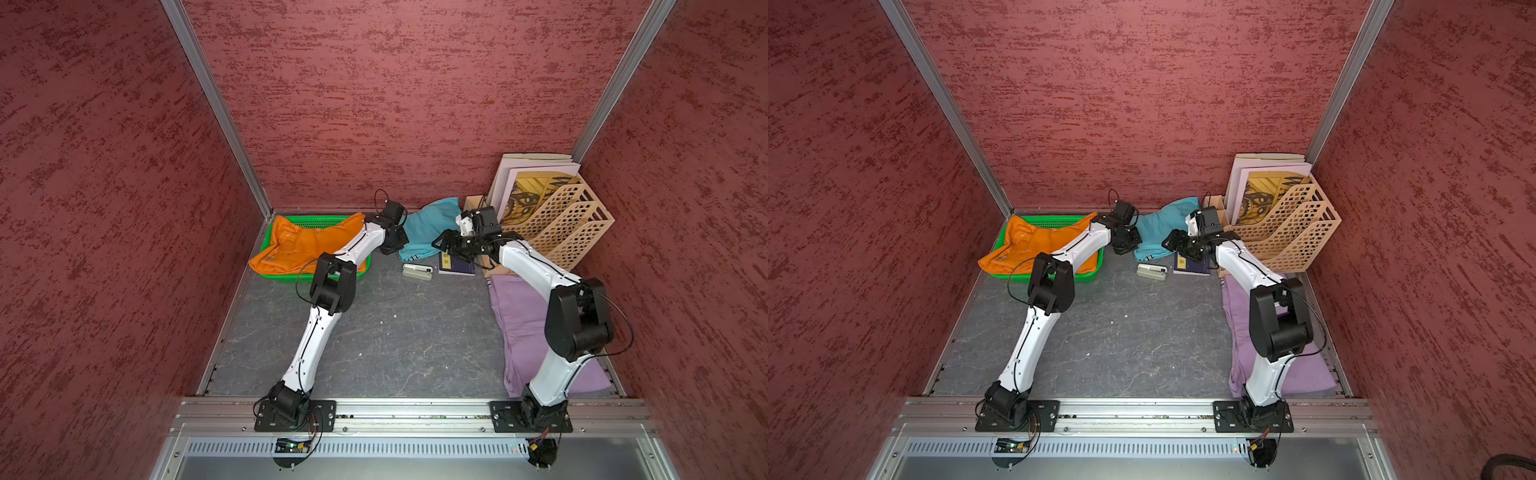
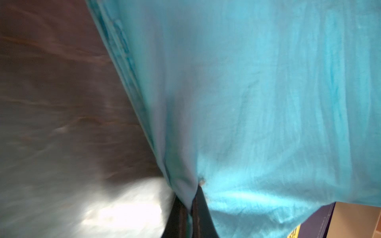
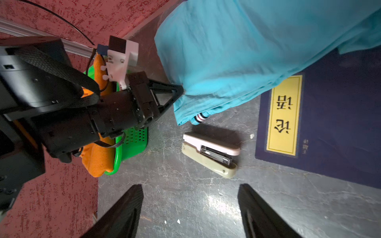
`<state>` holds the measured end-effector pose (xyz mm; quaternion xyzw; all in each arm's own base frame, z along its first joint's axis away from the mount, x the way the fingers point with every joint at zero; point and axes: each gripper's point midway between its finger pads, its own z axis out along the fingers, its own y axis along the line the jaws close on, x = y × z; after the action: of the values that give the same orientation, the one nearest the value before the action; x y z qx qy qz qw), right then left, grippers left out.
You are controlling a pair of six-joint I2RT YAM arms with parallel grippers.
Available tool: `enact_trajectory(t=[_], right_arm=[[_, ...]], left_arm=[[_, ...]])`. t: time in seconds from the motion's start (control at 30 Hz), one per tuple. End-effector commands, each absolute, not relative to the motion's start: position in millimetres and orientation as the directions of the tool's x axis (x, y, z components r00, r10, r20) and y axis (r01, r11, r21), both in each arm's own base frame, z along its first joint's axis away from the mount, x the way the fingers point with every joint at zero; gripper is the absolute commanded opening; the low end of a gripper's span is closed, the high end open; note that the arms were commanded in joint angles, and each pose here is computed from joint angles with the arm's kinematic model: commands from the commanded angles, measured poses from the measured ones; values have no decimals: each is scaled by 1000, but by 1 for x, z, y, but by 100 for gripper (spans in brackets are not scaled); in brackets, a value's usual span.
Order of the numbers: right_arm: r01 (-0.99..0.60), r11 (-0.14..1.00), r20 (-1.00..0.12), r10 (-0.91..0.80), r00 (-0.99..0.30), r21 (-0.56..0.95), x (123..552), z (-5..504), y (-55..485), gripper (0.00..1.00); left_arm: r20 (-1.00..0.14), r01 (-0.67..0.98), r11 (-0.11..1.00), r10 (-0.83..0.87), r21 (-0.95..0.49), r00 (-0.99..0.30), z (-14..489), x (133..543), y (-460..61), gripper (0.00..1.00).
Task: Put the folded long pants in the basket
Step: Pick up the long pant at the center of the board.
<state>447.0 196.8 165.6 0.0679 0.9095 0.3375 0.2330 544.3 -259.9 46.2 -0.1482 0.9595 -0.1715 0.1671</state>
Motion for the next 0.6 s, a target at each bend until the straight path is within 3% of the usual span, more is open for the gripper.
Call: enact_trajectory(t=[0.0,0.27,0.57], right_arm=[[-39,803,-422,271,-865,594,458,171,188,79],[50,889,-437,272,-857,456,497,152,165,80],[50,915,-468,251,-847,401,561,125,164,80]], left_arm=[[-234,-191,913,-287,-361,-929,81,530,-225,0],[-237,-107,948,-183,-301,-954,86,521,-195,0],[-221,-34,974,-84,-223,-972,82,509,-178,0]])
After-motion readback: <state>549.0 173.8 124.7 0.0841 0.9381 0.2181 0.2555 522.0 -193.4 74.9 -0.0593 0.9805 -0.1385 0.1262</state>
